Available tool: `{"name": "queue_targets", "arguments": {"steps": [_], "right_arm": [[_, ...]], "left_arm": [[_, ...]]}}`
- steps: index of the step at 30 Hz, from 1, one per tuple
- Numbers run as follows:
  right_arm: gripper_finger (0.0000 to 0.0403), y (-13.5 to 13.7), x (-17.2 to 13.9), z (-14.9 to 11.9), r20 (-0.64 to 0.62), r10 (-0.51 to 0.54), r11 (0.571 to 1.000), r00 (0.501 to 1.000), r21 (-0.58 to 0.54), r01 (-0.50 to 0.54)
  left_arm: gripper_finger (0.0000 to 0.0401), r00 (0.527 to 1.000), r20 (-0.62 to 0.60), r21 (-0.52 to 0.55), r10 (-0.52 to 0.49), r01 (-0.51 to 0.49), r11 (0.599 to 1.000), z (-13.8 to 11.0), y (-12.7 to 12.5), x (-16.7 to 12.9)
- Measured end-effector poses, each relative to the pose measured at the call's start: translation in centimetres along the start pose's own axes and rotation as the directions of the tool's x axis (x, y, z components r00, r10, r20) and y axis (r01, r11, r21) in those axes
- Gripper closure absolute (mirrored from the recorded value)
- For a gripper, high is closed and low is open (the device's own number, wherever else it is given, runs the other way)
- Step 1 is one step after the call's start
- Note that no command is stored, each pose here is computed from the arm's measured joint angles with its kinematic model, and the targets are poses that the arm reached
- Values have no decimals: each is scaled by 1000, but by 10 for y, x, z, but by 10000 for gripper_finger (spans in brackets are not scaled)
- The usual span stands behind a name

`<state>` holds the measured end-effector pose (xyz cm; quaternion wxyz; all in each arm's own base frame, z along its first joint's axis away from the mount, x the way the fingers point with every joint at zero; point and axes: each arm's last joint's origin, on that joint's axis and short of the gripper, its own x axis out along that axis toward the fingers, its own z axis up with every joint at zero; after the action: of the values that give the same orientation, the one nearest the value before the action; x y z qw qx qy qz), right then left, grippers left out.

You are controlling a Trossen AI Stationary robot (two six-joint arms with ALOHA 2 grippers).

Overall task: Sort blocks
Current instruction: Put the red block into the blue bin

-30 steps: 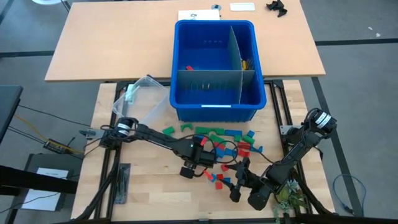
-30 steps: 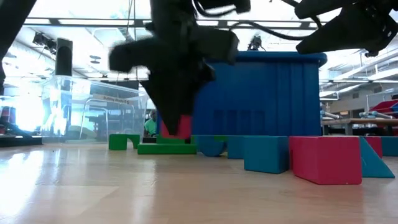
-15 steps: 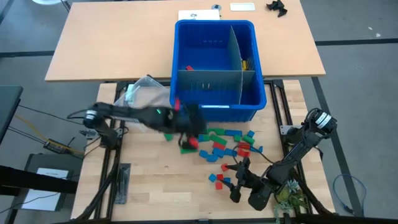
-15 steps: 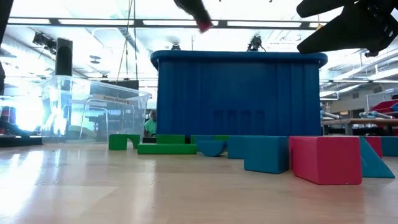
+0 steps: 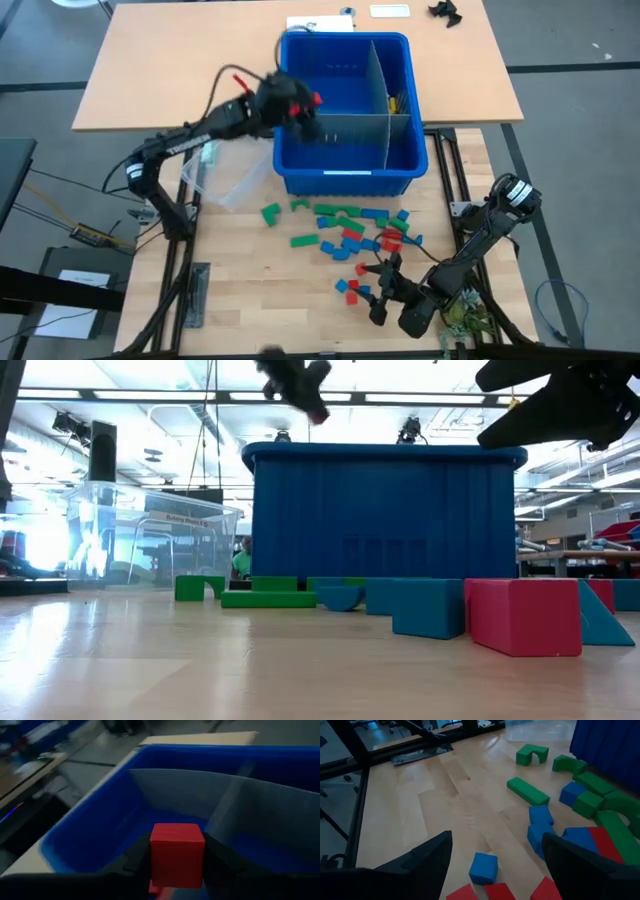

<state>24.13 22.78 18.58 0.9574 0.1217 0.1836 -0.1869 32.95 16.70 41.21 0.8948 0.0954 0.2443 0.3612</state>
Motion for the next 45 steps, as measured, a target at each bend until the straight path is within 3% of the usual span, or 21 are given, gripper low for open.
{"name": "queue_targets", "arguments": {"steps": [7, 12, 16, 20, 27, 32, 39, 45], "right_arm": [[96, -1, 1, 0, -10, 1, 1000, 1000, 4, -1], [96, -1, 1, 0, -11, -3, 1000, 1000, 9, 3], [96, -2, 2, 0, -15, -7, 1000, 1000, -6, 7], [96, -2, 2, 0, -17, -10, 1000, 1000, -13, 10], [96, 2, 3, 3, -5, 26, 999, 1000, -34, -26], [96, 9, 2, 7, -9, 101, 989, 995, -106, -101], [96, 19, 2, 14, -22, 229, 956, 973, -185, -229], [96, 24, 0, 18, -18, 304, 922, 952, -245, -299]], "left_arm": [[258, 991, -88, -135, 104, -115, 984, -29, 53, 50], [194, 986, -124, -193, 109, -131, 972, -44, 66, 70], [140, 986, -124, -198, 115, -138, 970, -45, 69, 72], [123, 996, -59, -191, 73, -83, 978, -30, 61, 52], [136, 998, 28, -80, -60, 62, 995, 6, 11, -32], [148, 980, 19, -4, -199, 199, 980, 9, -38, -96], [153, 958, 0, 21, -286, 286, 958, -35, -115, -154], [153, 915, 17, -61, -403, 403, 913, -87, -172, -185]]}}
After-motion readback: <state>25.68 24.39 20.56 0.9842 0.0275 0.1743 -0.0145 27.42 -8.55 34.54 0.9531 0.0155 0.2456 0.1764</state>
